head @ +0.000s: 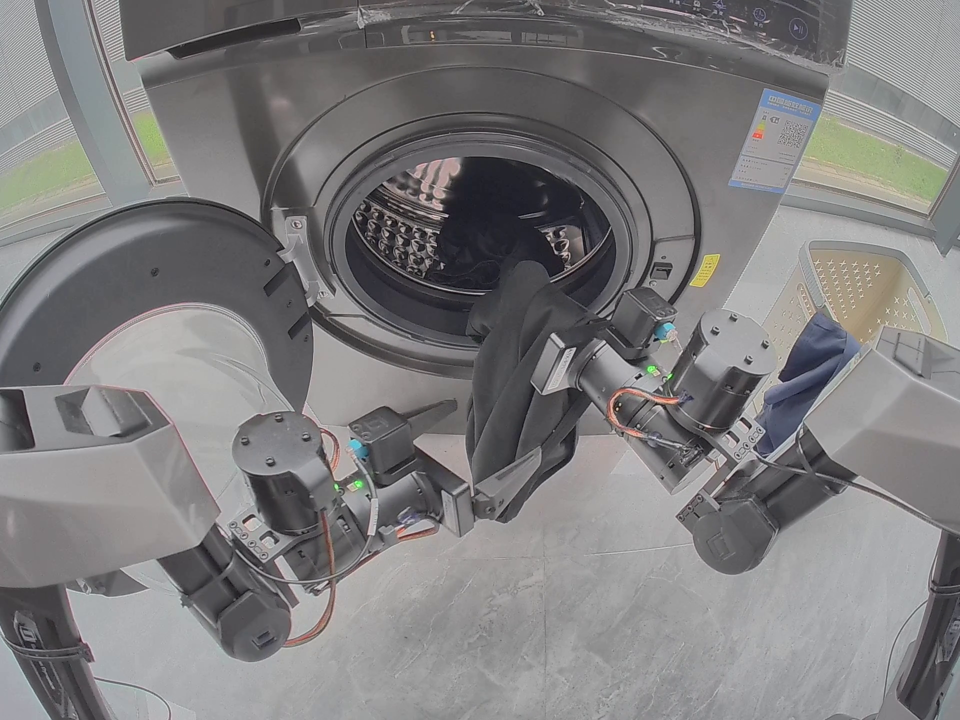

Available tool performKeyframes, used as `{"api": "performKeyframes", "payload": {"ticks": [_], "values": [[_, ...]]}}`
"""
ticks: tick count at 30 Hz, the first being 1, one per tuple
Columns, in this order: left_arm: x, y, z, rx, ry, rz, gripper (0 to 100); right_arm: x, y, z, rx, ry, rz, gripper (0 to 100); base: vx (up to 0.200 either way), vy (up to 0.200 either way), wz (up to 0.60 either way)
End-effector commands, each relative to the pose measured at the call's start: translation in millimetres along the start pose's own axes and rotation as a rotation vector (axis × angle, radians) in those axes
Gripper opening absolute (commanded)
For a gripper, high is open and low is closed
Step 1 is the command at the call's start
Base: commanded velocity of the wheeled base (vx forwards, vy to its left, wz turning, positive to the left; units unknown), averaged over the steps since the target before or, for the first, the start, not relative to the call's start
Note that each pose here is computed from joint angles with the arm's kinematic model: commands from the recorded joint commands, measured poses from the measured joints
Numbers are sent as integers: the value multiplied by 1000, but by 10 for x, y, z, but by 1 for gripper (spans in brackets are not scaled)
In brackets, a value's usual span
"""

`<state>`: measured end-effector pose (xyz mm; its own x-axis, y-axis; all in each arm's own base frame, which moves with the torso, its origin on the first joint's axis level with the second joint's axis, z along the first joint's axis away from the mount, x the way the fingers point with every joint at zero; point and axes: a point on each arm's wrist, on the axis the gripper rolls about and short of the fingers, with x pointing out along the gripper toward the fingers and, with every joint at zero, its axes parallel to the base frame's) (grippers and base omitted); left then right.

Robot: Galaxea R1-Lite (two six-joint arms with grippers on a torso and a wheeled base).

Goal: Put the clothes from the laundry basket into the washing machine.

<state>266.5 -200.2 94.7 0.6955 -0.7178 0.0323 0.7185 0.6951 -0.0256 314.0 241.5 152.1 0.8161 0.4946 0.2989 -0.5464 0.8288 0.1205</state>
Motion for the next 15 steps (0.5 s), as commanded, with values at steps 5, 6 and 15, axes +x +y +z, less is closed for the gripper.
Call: {"api": "performKeyframes", "payload": {"ticks": [5, 6, 15], "values": [[306, 0, -174, -3, -10, -12, 100, -9, 69, -70, 4, 18, 15, 0, 0, 0, 0], [374, 23, -199, -3, -19, -6, 100, -16, 81, -71, 5, 19, 18, 0, 0, 0, 0], [580, 165, -359, 1, -30, 47, 100, -120, 180, 0, 14, 29, 42, 0, 0, 0, 0]]}}
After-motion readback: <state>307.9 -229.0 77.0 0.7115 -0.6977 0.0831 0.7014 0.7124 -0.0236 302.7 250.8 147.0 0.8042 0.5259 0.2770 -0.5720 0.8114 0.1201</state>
